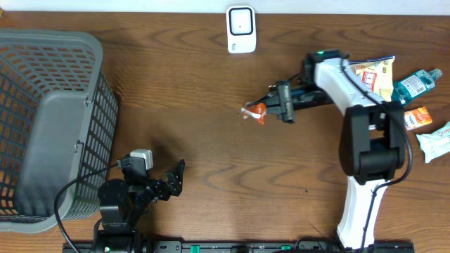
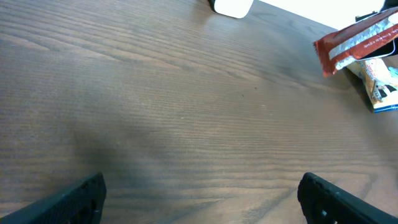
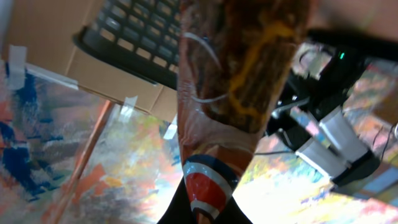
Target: Scan the item barcode
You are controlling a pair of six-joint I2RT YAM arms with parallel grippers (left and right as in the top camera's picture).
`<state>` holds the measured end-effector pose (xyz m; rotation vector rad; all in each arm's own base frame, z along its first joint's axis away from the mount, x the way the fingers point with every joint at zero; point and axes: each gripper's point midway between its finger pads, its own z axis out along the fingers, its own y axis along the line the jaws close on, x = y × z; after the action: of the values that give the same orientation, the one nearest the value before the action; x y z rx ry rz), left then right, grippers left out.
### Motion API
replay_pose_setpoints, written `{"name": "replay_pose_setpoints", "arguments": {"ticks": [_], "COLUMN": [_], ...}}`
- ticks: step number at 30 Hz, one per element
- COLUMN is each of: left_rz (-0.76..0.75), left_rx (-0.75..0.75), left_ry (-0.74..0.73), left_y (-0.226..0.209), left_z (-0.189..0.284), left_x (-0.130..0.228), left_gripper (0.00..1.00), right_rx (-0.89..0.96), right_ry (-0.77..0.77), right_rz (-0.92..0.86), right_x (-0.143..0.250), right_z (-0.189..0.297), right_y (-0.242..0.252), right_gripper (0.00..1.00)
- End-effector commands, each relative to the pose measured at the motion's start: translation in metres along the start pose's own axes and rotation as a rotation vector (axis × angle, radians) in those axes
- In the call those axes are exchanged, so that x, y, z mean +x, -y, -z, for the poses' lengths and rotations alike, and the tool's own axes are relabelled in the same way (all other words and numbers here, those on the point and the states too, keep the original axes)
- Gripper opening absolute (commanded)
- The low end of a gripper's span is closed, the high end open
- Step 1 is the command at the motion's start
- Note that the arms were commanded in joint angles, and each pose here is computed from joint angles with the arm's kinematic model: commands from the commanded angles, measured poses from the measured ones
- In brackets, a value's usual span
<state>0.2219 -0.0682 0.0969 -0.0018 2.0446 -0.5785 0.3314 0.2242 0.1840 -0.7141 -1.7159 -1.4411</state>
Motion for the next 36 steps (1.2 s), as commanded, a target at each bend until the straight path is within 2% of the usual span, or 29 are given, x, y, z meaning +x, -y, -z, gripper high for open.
{"name": "replay_pose_setpoints", "arguments": {"ticks": [1,4,8,11,16,17,18,19,20,24,28,34,36], "left_rz": [0.023,0.023,0.023,0.023,0.023,0.023,0.023,0.023,0.023,0.023,0.023,0.023,0.023], "left_rx": [0.004,0.004,0.004,0.004,0.004,0.004,0.004,0.004,0.004,0.004,0.004,0.004,0.004], "left_ry": [-0.037,-0.037,-0.037,-0.037,-0.037,-0.037,-0.037,-0.037,-0.037,-0.037,-0.037,-0.037,-0.037], "left_y": [-0.001,-0.001,-0.001,-0.001,-0.001,-0.001,-0.001,-0.001,-0.001,-0.001,-0.001,-0.001,-0.001], "left_z": [-0.002,-0.002,-0.002,-0.002,-0.002,-0.002,-0.002,-0.002,-0.002,-0.002,-0.002,-0.002,-0.002], "left_x": [0.012,0.012,0.012,0.012,0.012,0.012,0.012,0.012,0.012,0.012,0.012,0.012,0.012], "left_gripper": [0.99,0.98,0.98,0.98,0.98,0.98,0.99,0.99,0.98,0.98,0.98,0.98,0.99], "right_rx": [0.083,0.318,0.639,0.842,0.956,0.979,1.011,1.04,1.094,1.168,1.166,1.326,1.354], "right_ry": [0.077,0.184,0.325,0.388,0.383,0.403,0.446,0.489,0.551,0.543,0.57,0.834,0.87], "right_rz": [0.112,0.348,0.428,0.425,0.495,0.494,0.476,0.453,0.435,0.572,0.615,0.603,0.614], "right_x": [-0.003,-0.036,-0.076,-0.091,-0.096,-0.099,-0.104,-0.108,-0.115,-0.125,-0.132,-0.149,-0.15], "right_z": [0.022,0.046,0.073,0.08,0.059,0.057,0.059,0.063,0.068,0.066,0.057,0.058,0.05], "right_y": [0.01,0.043,0.077,0.095,0.099,0.098,0.099,0.099,0.1,0.094,0.087,0.074,0.073], "right_gripper": [0.01,0.01,0.01,0.01,0.02,0.09,0.23,0.46,0.99,0.99,0.99,0.99,0.99]}}
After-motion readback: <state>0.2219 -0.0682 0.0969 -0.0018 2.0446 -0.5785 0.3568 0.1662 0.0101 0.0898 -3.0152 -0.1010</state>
